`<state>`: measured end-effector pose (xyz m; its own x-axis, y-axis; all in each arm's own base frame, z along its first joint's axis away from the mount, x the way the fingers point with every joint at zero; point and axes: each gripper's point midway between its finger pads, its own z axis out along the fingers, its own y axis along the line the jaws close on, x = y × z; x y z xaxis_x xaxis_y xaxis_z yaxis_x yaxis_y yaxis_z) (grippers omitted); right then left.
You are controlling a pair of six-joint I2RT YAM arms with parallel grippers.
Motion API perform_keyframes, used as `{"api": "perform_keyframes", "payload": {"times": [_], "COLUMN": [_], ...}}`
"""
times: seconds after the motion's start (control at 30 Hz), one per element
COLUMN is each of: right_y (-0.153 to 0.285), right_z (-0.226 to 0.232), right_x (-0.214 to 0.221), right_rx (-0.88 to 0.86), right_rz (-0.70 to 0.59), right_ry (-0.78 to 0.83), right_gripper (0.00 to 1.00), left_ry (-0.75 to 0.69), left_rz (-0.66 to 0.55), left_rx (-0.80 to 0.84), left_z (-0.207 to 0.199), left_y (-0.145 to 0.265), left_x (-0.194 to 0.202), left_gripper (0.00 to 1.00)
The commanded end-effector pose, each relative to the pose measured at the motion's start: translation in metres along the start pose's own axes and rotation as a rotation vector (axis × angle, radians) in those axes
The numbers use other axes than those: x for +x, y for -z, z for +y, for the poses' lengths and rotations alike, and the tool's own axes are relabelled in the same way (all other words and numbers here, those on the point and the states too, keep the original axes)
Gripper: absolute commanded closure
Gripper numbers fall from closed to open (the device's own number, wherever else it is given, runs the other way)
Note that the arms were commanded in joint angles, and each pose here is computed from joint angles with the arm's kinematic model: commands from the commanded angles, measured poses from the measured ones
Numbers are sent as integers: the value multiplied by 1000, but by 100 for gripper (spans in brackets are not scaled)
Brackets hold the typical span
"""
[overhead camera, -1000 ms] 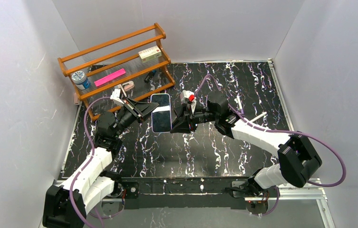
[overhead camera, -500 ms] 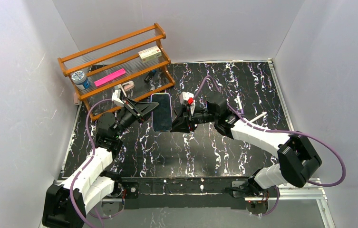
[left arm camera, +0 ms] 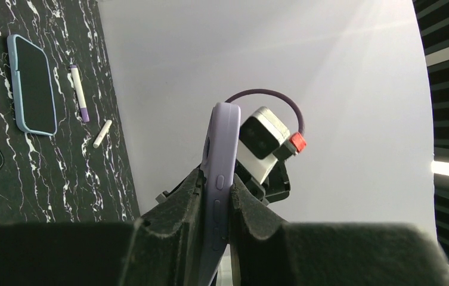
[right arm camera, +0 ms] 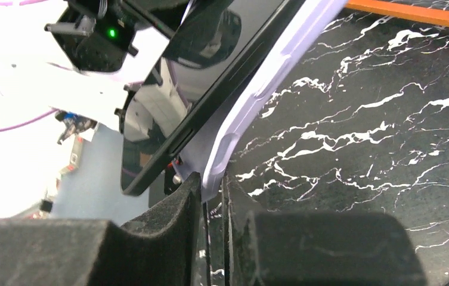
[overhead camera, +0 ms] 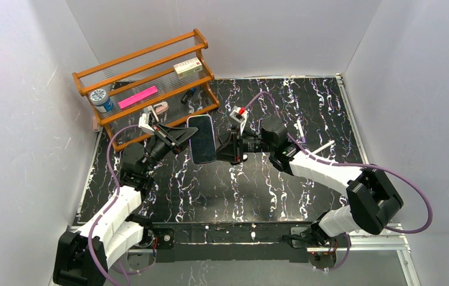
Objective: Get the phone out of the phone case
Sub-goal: Remove the phone case from the phone.
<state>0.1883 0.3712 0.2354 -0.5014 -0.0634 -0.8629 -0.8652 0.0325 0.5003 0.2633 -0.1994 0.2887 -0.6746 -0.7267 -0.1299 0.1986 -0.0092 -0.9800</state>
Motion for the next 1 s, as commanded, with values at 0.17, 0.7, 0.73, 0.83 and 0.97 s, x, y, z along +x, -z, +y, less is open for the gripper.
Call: {"api": "perform_keyframes", "payload": {"times": [0.17, 0.7, 0.73, 0.83, 0.97], "right_y": [0, -7, -6, -2, 1], "right_z": [-7, -7, -10, -17, -30], "right_x": [-92, -66, -64, -53, -37], "right_rx": [46, -60, -53, -22, 45], "right_rz": [-359, -319, -319, -308, -289], "right_ry": [-43, -213, -219, -249, -289], "right_gripper": [78, 86, 89, 97, 99], "left_ry": [51, -41, -56, -152, -309], "left_rz": [234, 231, 233, 223, 172], "left_rx": [-2, -140, -176, -295, -418], "left_z": [4, 50, 57, 76, 85], "left_y": [16, 2, 2, 3, 4], "left_x": [51, 44, 44, 36, 15], "left_gripper": [100, 100, 97, 84, 64]}}
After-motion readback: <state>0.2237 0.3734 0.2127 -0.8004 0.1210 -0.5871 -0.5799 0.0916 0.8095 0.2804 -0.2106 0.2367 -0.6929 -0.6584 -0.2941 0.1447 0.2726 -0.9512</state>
